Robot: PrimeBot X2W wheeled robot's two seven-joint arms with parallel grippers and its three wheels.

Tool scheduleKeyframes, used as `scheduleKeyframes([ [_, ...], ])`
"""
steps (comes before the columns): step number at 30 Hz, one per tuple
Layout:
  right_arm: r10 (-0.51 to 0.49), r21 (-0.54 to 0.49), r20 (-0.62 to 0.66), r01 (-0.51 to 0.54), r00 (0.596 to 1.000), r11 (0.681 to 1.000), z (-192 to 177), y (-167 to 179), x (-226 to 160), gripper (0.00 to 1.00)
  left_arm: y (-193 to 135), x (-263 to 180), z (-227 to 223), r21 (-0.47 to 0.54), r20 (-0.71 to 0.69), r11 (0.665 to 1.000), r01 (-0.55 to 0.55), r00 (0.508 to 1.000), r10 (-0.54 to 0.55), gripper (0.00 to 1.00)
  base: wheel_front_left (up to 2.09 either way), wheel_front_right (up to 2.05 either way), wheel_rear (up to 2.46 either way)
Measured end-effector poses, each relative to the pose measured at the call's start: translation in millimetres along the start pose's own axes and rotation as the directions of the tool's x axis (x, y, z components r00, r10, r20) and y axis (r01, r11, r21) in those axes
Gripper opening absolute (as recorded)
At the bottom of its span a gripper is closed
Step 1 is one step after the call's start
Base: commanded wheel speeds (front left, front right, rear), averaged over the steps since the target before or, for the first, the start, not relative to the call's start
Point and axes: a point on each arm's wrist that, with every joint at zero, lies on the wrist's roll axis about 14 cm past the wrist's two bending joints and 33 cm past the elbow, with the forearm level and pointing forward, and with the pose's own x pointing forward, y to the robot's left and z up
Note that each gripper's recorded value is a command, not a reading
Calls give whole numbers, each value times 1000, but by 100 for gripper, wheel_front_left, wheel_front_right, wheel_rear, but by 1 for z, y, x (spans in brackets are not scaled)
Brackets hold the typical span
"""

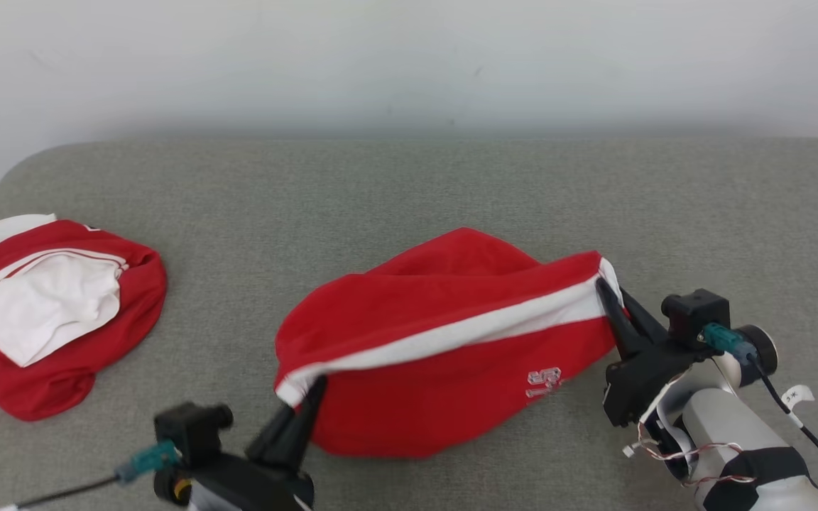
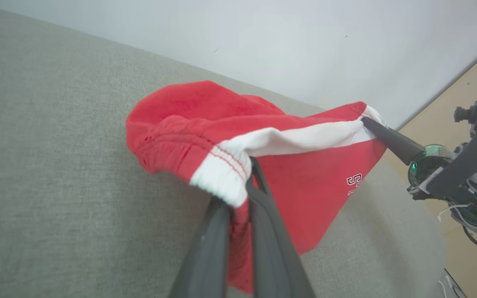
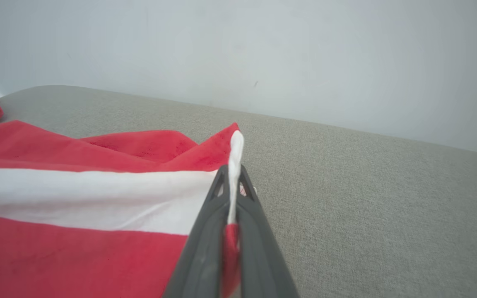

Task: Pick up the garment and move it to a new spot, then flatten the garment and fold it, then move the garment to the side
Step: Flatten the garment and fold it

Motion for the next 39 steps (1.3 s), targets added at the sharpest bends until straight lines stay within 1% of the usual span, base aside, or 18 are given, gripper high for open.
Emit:
scheduleKeyframes([
  [3, -2, 14, 50, 2, 999, 1000, 16, -1, 0, 0, -5, 13, 28, 65, 51, 997, 40, 998, -43, 0, 0, 0, 0],
  [7, -9, 58, 110, 3, 994, 998, 39, -5, 9, 0, -16, 37, 67, 163, 84, 981, 102, 990, -117, 0, 0, 0, 0],
  [8, -9, 58, 110, 3, 994, 998, 39, -5, 9, 0, -16, 37, 67, 163, 84, 981, 102, 990, -117, 0, 0, 0, 0],
  [9, -9, 65, 123, 1, 992, 998, 46, -6, 13, 0, -19, 45, 79, 185, 92, 976, 115, 987, -134, 0, 0, 0, 0],
  [11, -11, 85, 165, -3, 986, 996, 66, -10, 25, 0, -24, 60, 103, 248, 102, 959, 138, 980, -168, 0, 0, 0, 0],
  [14, -21, 107, 223, -3, 975, 994, 100, -21, 45, 0, -31, 86, 144, 311, 135, 937, 158, 969, -208, 0, 0, 0, 0],
  [16, -31, 124, 251, 0, 968, 992, 120, -30, 59, 0, -40, 104, 172, 331, 161, 927, 177, 957, -241, 0, 0, 0, 0],
  [20, -35, 128, 293, -3, 956, 992, 160, -46, 90, 0, -52, 140, 223, 362, 206, 911, 197, 936, -285, 0, 0, 0, 0],
  [23, -62, 230, 335, -18, 940, 973, 192, -60, 111, 0, -62, 166, 251, 418, 209, 884, 210, 924, -319, 0, 0, 0, 0],
  [25, -75, 250, 354, -17, 932, 968, 209, -72, 124, 0, -69, 182, 267, 445, 222, 868, 219, 913, -344, 0, 0, 0, 0],
  [27, -89, 265, 375, -14, 923, 964, 225, -84, 136, 0, -75, 196, 281, 466, 238, 855, 227, 899, -368, 0, 0, 0, 0],
  [31, -112, 278, 393, -2, 913, 961, 247, -103, 157, 0, -87, 222, 302, 507, 266, 828, 238, 871, -413, 0, 0, 0, 0],
  [33, -123, 268, 407, 10, 905, 963, 258, -112, 165, 0, -89, 233, 310, 515, 282, 823, 242, 858, -429, 0, 0, 0, 0],
  [36, -156, 255, 410, 51, 898, 966, 265, -131, 174, 0, -93, 249, 313, 539, 284, 805, 247, 847, -450, 0, 0, 0, 0],
  [39, -195, 253, 412, 94, 890, 963, 267, -150, 180, 0, -96, 261, 314, 541, 295, 800, 260, 832, -470, 0, 0, 0, 0],
])
